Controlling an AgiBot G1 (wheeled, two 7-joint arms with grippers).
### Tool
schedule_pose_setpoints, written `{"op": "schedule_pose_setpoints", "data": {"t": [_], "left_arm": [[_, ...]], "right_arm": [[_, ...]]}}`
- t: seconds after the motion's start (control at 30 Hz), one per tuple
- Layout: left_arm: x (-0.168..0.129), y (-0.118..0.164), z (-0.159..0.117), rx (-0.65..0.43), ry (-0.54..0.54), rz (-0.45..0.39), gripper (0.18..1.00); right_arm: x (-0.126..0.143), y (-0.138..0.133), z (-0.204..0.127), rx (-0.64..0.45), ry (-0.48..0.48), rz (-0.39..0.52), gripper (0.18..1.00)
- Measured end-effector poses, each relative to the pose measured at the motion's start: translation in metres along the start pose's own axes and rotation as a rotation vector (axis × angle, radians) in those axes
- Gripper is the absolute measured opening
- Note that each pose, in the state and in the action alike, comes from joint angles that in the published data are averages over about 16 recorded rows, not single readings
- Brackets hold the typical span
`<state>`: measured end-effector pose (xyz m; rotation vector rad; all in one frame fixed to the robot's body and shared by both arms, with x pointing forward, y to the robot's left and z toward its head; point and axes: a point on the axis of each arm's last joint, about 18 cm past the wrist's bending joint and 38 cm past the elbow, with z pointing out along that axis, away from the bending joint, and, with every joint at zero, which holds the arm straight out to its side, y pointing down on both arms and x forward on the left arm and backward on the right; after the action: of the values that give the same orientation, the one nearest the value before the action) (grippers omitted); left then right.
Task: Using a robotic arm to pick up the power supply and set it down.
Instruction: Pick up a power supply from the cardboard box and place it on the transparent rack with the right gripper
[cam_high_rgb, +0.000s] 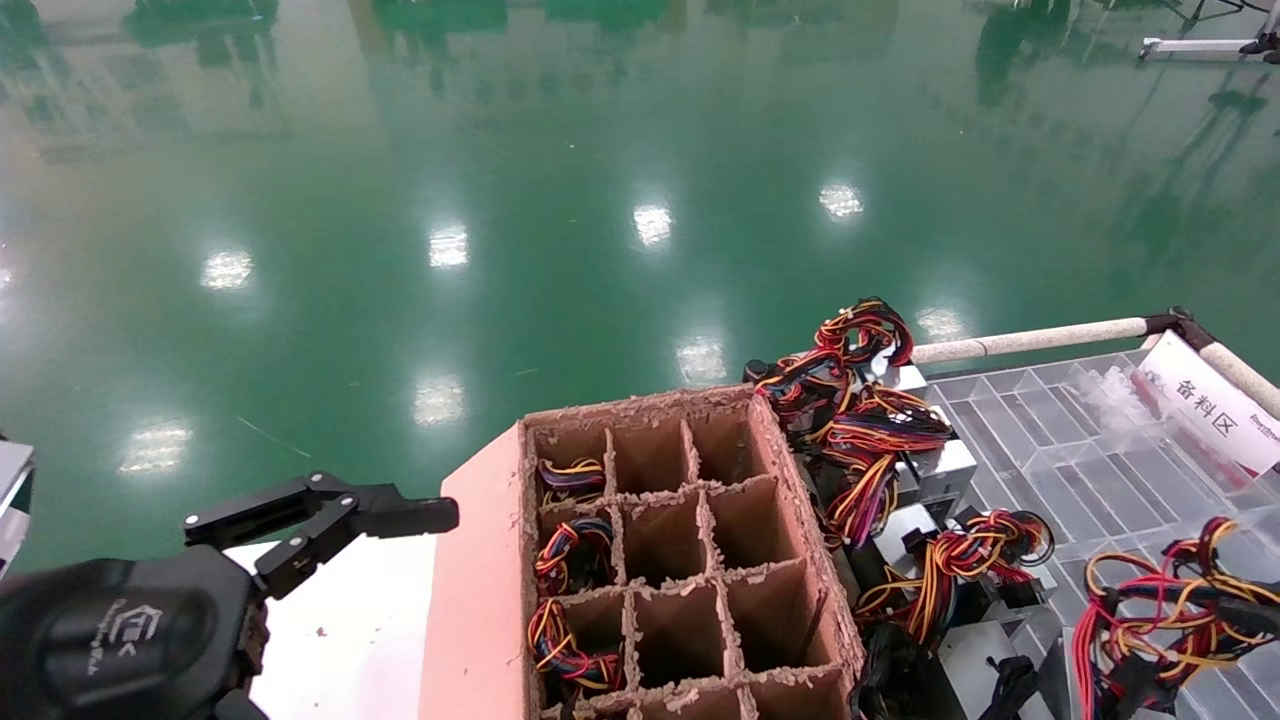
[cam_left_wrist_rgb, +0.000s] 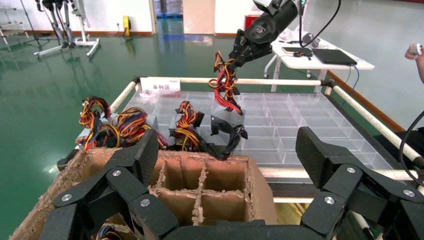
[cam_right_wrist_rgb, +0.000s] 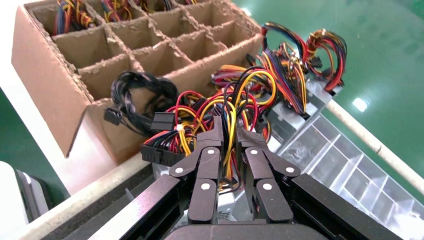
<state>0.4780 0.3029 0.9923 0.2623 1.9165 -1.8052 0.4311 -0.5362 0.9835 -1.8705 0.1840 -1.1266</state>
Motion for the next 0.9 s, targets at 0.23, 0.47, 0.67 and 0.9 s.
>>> {"op": "schedule_pose_setpoints", "data": {"t": [0.23,0.47,0.67,0.9], "left_arm": [[0.000,0.000,0.000,0.000,0.000,0.000,1.001],[0.000,0.000,0.000,0.000,0.000,0.000,1.001],[0.000,0.000,0.000,0.000,0.000,0.000,1.001],[0.000,0.000,0.000,0.000,0.000,0.000,1.001]], "right_arm": [[-0.006,0.001,0.002,0.028,-0.015,-0.007,0.217],[-0.011,0.010,0.005,0.044,-0.019,0.013,0.217],[-0.014,0.022,0.010,0.060,-0.007,0.036,0.217],[-0.015,0.035,0.016,0.107,0.028,0.068,0.217]]}}
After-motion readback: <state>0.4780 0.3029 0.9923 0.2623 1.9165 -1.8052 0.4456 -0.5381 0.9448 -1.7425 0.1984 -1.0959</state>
